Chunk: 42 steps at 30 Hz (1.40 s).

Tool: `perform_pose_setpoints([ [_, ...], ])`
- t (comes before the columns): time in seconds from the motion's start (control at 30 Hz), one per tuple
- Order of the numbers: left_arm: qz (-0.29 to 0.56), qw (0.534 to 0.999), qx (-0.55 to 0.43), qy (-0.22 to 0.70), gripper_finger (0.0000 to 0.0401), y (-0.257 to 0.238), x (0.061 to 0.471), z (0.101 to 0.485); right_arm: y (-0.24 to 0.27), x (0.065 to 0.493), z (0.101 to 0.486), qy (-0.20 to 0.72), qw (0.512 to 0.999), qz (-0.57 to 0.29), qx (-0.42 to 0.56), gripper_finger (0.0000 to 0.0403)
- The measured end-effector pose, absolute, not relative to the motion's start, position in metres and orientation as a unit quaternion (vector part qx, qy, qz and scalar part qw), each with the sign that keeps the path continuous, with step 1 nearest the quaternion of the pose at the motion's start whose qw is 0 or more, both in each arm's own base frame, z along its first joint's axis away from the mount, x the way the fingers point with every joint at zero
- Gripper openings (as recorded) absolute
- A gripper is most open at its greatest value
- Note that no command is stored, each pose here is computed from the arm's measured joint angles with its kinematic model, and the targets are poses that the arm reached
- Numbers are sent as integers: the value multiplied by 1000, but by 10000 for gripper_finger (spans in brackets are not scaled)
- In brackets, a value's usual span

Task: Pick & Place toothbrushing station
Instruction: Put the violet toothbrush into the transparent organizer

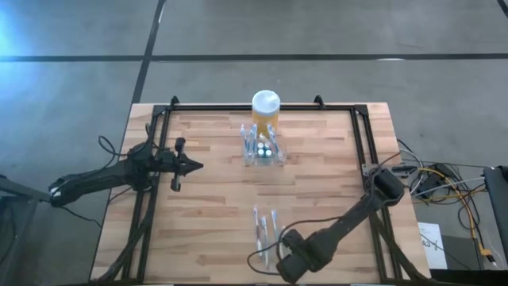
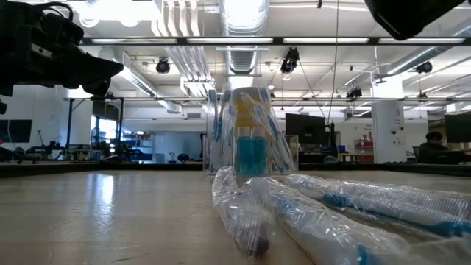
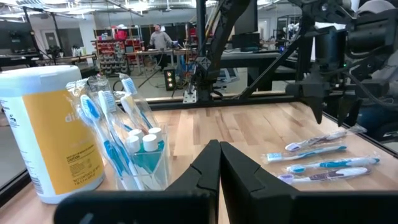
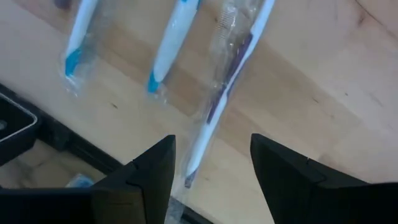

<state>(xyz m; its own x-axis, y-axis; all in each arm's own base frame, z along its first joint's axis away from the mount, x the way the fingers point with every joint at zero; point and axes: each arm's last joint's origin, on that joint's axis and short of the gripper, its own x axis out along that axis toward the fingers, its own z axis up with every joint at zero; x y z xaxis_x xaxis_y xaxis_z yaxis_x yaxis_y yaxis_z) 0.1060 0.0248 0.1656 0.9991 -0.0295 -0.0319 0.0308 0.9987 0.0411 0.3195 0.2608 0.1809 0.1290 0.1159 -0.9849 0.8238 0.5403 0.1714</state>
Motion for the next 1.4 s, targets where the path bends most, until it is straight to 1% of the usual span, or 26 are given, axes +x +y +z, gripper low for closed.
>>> perform_pose_setpoints([
  [0.37, -15, 1000, 19, 16, 10, 25, 106, 166, 261, 327, 151, 615, 640, -287, 360, 203],
  [0.47, -15, 1000, 19, 16, 10, 25, 106, 166, 258, 324, 149, 623, 635, -299, 344, 203],
  [0.6, -15, 1000, 19, 16, 10, 25, 106, 166, 250, 316, 145, 642, 627, -324, 300, 203],
  [0.77, -15, 1000, 17, 18, 10, 25, 106, 165, 247, 315, 142, 648, 648, -302, 263, 203],
  [1.03, -15, 1000, 4, 25, 10, 25, 106, 164, 244, 318, 141, 666, 664, -258, 221, 198],
  [1.1, -16, 1000, 3, 27, 10, 25, 106, 163, 243, 318, 141, 667, 665, -255, 220, 186],
  [1.2, -16, 1000, 2, 27, 10, 25, 106, 163, 241, 320, 140, 667, 663, -254, 223, 155],
  [1.4, -15, 999, -12, 27, 10, 25, 106, 163, 234, 324, 140, 679, 669, -229, 195, 68],
])
